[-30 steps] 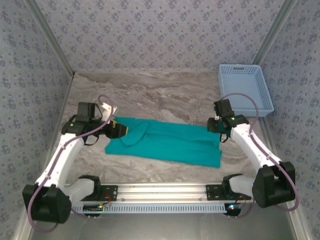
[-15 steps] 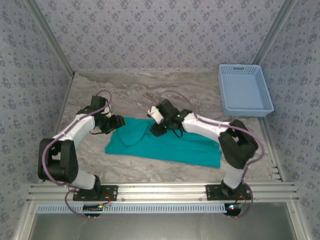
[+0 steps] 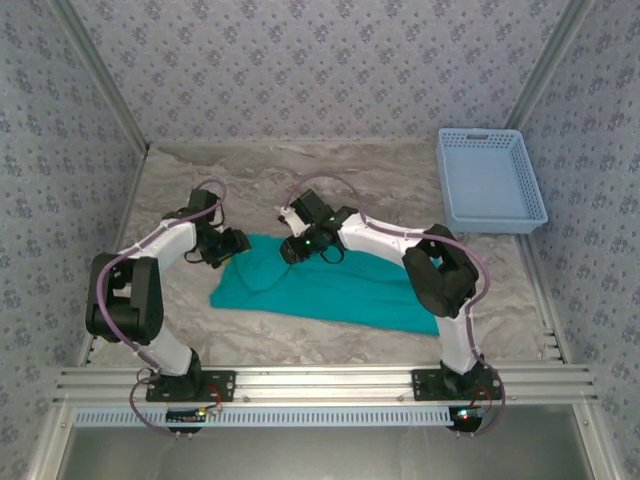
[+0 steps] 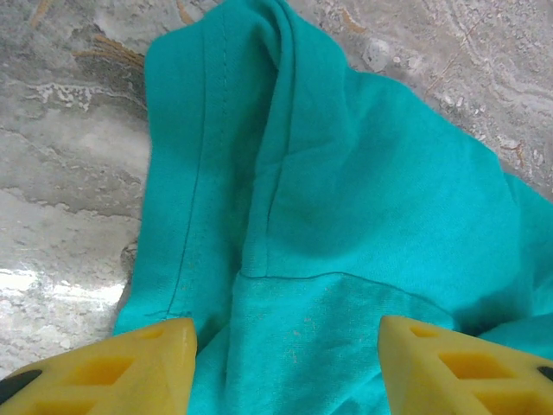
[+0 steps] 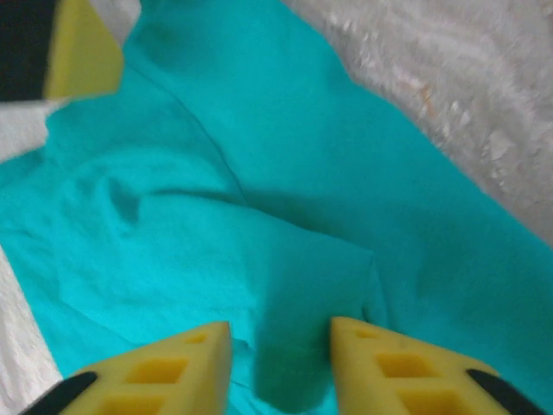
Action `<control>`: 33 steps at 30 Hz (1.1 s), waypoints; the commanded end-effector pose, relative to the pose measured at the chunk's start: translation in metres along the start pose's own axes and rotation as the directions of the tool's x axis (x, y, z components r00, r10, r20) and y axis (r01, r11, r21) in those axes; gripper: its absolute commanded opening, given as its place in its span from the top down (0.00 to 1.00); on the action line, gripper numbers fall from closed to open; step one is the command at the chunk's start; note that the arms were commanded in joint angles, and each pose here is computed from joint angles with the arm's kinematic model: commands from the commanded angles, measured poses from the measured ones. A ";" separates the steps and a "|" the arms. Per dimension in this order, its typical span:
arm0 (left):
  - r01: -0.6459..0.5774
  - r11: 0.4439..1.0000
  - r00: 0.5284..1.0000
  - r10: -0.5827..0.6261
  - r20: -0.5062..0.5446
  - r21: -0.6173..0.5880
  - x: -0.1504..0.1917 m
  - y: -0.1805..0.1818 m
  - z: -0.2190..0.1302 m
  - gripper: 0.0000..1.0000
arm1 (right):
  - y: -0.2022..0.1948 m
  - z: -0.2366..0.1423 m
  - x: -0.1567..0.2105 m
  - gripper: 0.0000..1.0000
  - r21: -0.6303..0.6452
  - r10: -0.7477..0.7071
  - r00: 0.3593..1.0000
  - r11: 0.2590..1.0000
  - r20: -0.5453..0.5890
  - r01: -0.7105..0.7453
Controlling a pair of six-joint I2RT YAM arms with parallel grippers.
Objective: Fold the inside-out t-shirt
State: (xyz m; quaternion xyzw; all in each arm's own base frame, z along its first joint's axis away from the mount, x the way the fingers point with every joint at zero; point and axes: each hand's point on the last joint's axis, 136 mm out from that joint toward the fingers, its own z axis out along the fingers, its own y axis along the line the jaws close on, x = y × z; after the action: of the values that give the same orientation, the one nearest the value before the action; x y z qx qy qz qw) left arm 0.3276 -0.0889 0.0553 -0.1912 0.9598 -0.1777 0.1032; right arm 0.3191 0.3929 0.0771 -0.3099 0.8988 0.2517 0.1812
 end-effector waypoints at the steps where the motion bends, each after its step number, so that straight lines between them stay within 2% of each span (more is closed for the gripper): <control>1: 0.020 1.000 1.000 -0.020 0.011 -0.010 -0.007 0.003 -0.003 0.42 | 0.019 0.004 0.010 0.84 -0.053 0.044 0.997 0.997 -0.058 -0.047; 2: 0.023 1.000 1.000 -0.023 0.012 -0.008 -0.007 0.003 -0.003 0.42 | 0.025 0.000 0.010 0.89 -0.061 0.038 0.998 0.997 -0.054 -0.042; 8: 0.021 1.000 1.000 -0.021 0.003 -0.010 -0.004 0.007 -0.006 0.42 | 0.045 -0.024 0.019 1.00 -0.089 0.064 0.996 0.994 -0.059 -0.069; 13: 0.039 0.999 0.998 -0.039 -0.040 -0.007 0.009 0.010 -0.008 0.41 | 0.061 -0.035 0.033 1.00 -0.174 0.223 0.971 0.956 -0.091 -0.236; 17: 0.060 0.998 0.996 -0.061 -0.063 -0.014 0.022 0.014 -0.016 0.41 | 0.070 -0.039 0.029 0.94 -0.195 0.364 0.924 0.904 -0.113 -0.380; 19: 0.088 0.996 0.993 -0.088 -0.084 -0.007 0.034 0.016 -0.019 0.41 | 0.070 -0.035 0.043 0.89 -0.157 0.374 0.915 0.905 -0.149 -0.396; 22: 0.158 0.987 0.978 -0.159 -0.134 -0.019 0.063 0.025 -0.024 0.42 | 0.058 -0.024 0.069 0.87 -0.078 0.387 0.904 0.911 -0.182 -0.406; 25: 0.215 0.977 0.967 -0.214 -0.140 -0.011 0.085 0.028 -0.027 0.53 | 0.045 -0.026 0.071 0.88 -0.046 0.402 0.902 0.909 -0.158 -0.414; 26: 0.217 0.976 0.966 -0.215 -0.144 -0.001 0.091 0.025 -0.028 0.54 | 0.041 -0.028 0.070 0.89 -0.034 0.401 0.905 0.912 -0.145 -0.409; 29: 0.205 0.979 0.970 -0.201 -0.137 0.016 0.098 0.017 -0.028 0.54 | 0.037 -0.031 0.064 0.89 -0.031 0.401 0.908 0.913 -0.120 -0.407; 33: 0.188 0.982 0.979 -0.183 -0.091 0.038 0.087 0.004 -0.019 0.55 | 0.039 -0.026 0.060 0.91 -0.051 0.403 0.907 0.910 -0.121 -0.411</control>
State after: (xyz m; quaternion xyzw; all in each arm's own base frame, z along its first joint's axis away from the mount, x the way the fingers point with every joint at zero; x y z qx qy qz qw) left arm 0.2318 -0.1087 0.0581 -0.2541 0.9441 -0.2068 0.0359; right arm 0.2415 0.3747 0.0724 -0.1439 0.9433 0.2944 0.0537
